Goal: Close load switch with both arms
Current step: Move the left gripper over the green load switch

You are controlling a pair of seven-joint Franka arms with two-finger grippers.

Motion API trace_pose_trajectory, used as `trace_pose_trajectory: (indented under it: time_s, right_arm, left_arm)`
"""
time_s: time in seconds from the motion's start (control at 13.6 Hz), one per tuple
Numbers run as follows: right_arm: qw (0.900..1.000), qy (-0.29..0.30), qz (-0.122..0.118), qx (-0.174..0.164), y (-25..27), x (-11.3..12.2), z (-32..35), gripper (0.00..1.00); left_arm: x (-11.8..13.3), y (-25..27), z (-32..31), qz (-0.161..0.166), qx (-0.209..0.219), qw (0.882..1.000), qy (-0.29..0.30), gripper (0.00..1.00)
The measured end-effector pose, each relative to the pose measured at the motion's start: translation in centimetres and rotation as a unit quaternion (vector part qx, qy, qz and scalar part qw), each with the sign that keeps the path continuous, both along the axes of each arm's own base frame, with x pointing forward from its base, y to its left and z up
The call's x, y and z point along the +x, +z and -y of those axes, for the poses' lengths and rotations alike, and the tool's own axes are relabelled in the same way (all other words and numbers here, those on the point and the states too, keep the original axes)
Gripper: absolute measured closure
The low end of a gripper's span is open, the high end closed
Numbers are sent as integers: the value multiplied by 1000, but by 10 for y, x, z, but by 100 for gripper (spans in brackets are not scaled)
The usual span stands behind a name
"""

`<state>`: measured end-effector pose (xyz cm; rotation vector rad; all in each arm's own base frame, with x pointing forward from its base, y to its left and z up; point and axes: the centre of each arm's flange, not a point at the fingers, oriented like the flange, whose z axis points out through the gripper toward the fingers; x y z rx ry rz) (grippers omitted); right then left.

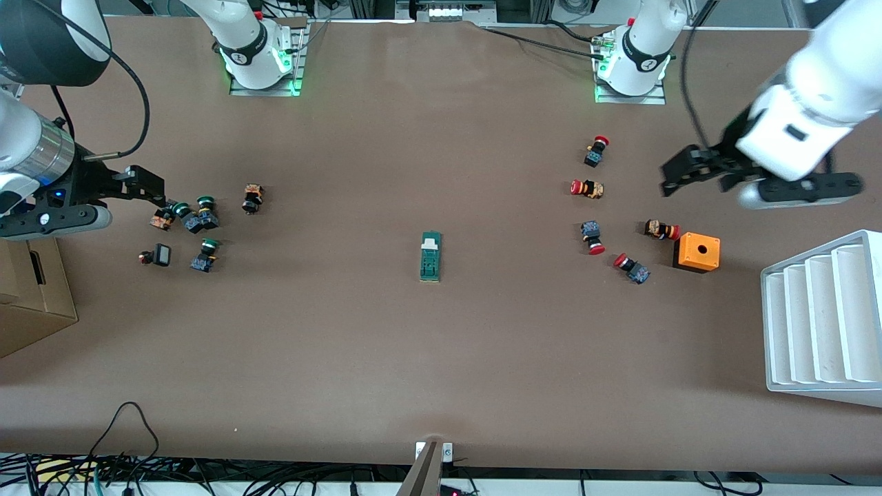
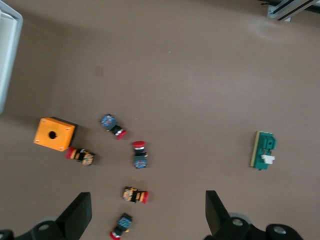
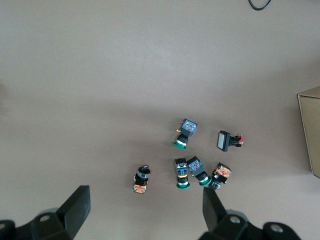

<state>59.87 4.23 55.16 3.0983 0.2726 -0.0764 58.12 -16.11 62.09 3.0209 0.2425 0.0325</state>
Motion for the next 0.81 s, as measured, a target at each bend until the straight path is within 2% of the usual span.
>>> trace_pose_trajectory:
  time_s: [0.22, 0.44, 0.81]
  right_arm:
    - [1000, 1, -2, -1, -2, 0, 0, 0]
    - [1000, 0, -10, -1, -11, 3, 2, 0]
    - [1000, -1, -26, -2, -30, 10, 3, 0]
  left_arm:
    - [-10, -2, 61, 13, -16, 1000, 20, 0]
    - [-27, -11, 120, 36, 14, 999, 31, 0]
    - [-47, -57, 220, 93, 43, 994, 38, 0]
